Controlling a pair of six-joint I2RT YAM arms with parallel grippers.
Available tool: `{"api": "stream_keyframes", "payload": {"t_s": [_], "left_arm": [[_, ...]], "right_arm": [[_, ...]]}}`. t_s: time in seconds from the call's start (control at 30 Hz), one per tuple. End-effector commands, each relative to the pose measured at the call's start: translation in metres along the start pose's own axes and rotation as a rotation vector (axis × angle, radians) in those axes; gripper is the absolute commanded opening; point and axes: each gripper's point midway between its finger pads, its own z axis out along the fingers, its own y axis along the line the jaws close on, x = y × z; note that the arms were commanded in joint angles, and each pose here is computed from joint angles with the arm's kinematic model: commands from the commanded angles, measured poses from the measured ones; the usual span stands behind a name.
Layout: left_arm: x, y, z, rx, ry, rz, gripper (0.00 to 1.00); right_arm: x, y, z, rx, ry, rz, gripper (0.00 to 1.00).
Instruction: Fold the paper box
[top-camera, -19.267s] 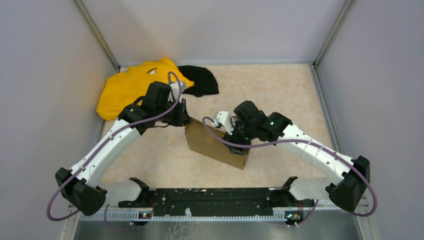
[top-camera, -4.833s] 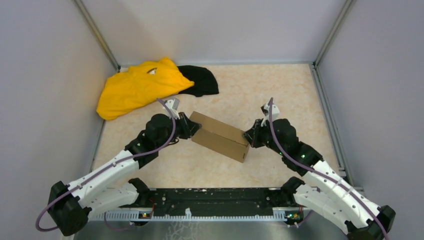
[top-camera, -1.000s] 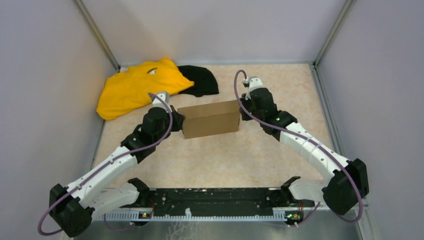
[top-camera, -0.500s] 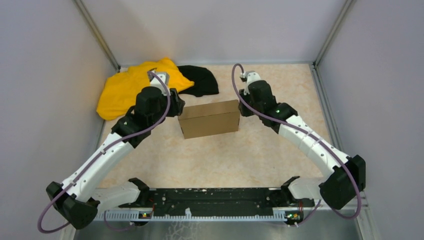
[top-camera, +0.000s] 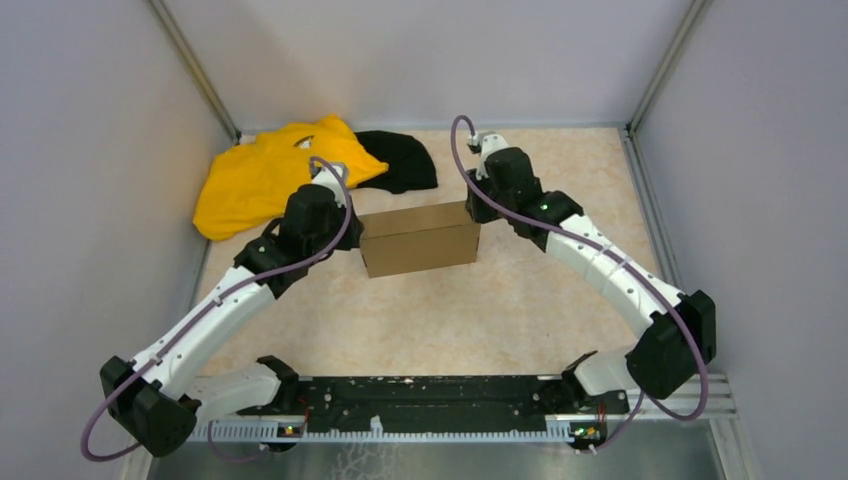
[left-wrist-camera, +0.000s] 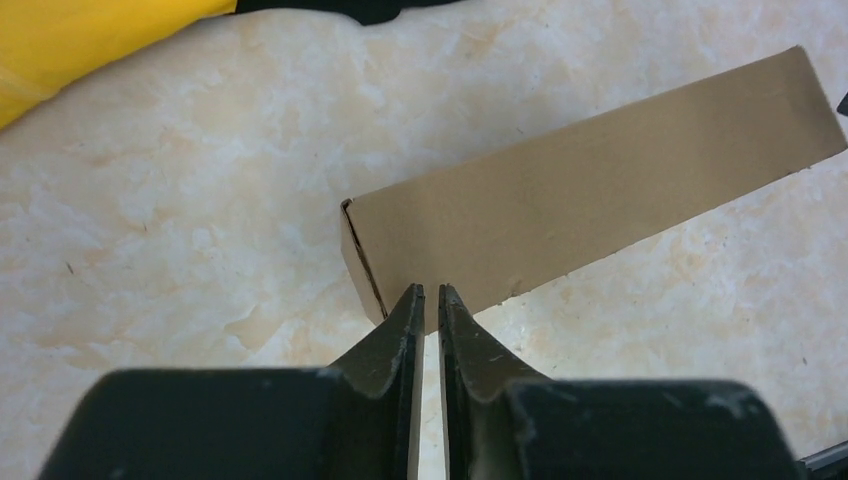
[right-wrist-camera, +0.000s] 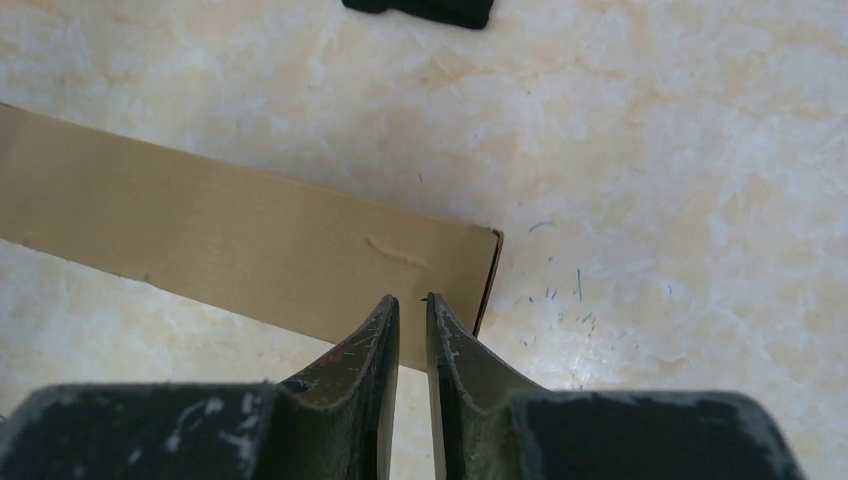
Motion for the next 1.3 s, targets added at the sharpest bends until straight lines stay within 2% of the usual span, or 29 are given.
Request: {"api": "stream_keyframes", "payload": {"t_s": [0.0, 0.23, 0.33, 0.5, 0.6, 1.07, 1.27], "left_arm": [[0.016, -0.001, 0.008, 0.010, 0.045, -0.021, 0.15], [0.065, 0.011, 0.017, -0.018, 0.143, -0.062, 0.13], [0.086, 0.019, 0.019, -0.032, 0.169, -0.082, 0.13], [0.086, 0.025, 0.017, -0.038, 0.155, -0.091, 0.15], [0.093, 0.025, 0.015, -0.031, 0.188, -0.095, 0.15], [0.125, 0.018, -0.007, 0.047, 0.241, -0.189, 0.15], [0.144, 0.017, -0.015, 0.073, 0.271, -0.235, 0.20]], "right_arm": [[0.020, 0.004, 0.008, -0.029, 0.022, 0.011, 0.16], [0.075, -0.002, 0.018, -0.023, 0.118, 0.040, 0.15], [0.084, -0.003, 0.017, -0.022, 0.126, 0.046, 0.15], [0.085, -0.006, 0.015, -0.011, 0.139, 0.042, 0.15], [0.091, -0.006, 0.010, -0.015, 0.148, 0.046, 0.15], [0.147, -0.006, -0.026, -0.051, 0.170, 0.144, 0.14], [0.170, -0.001, -0.039, -0.078, 0.188, 0.185, 0.14]]}}
